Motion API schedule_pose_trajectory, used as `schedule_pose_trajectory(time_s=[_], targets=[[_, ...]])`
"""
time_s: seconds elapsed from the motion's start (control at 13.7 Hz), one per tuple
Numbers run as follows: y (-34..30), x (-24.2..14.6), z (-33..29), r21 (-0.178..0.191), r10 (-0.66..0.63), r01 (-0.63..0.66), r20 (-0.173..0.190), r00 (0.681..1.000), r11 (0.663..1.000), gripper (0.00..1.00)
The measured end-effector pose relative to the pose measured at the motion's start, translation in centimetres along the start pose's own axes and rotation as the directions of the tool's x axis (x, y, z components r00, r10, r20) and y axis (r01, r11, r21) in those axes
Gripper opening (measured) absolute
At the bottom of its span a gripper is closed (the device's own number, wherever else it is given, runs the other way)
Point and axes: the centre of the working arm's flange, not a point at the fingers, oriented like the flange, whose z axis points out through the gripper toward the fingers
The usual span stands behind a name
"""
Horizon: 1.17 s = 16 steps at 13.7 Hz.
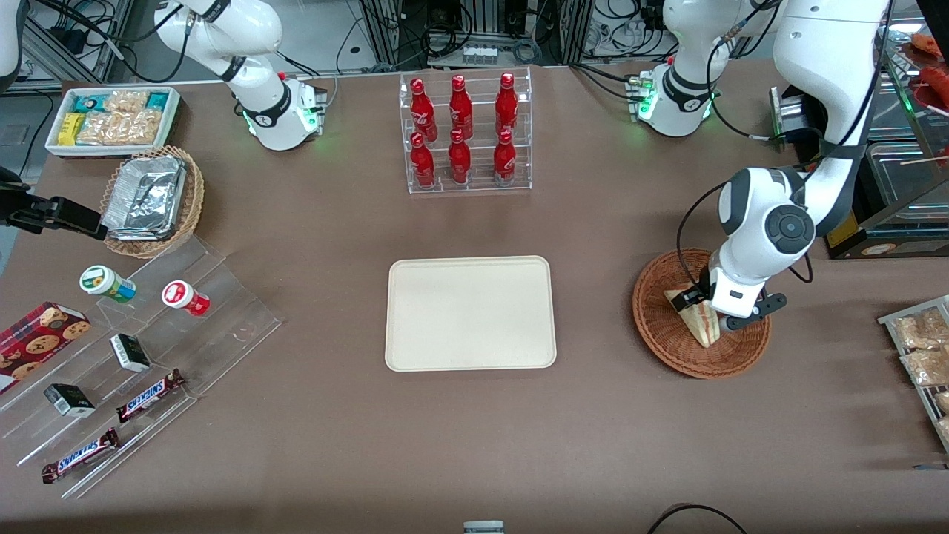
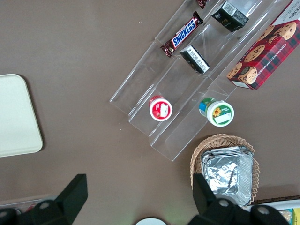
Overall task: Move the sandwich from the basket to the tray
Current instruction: 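Lower the left gripper and grasp the wrapped sandwich upright, then lift the sandwich and carry it over the cream tray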
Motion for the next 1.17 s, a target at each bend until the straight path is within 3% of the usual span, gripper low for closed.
schedule_pose_trajectory(time_s=[0.15,0.37,0.66,0.8,1.17], targets=[[0.0,-0.1,0.1,0.002,-0.005,0.005,0.002,1.0,1.0,0.49],[-0.1,-0.1,-0.1,0.002,-0.005,0.005,0.002,1.0,1.0,0.32],[1.8,-0.6,-2.6,0.031,0.031,-0.032,0.047,0.998,0.999,0.24],[3.4,-0.5,-5.3,0.037,0.056,-0.058,0.051,0.997,0.998,0.16],[10.0,-3.7,-10.4,0.019,0.181,-0.182,0.049,0.982,0.983,0.16]])
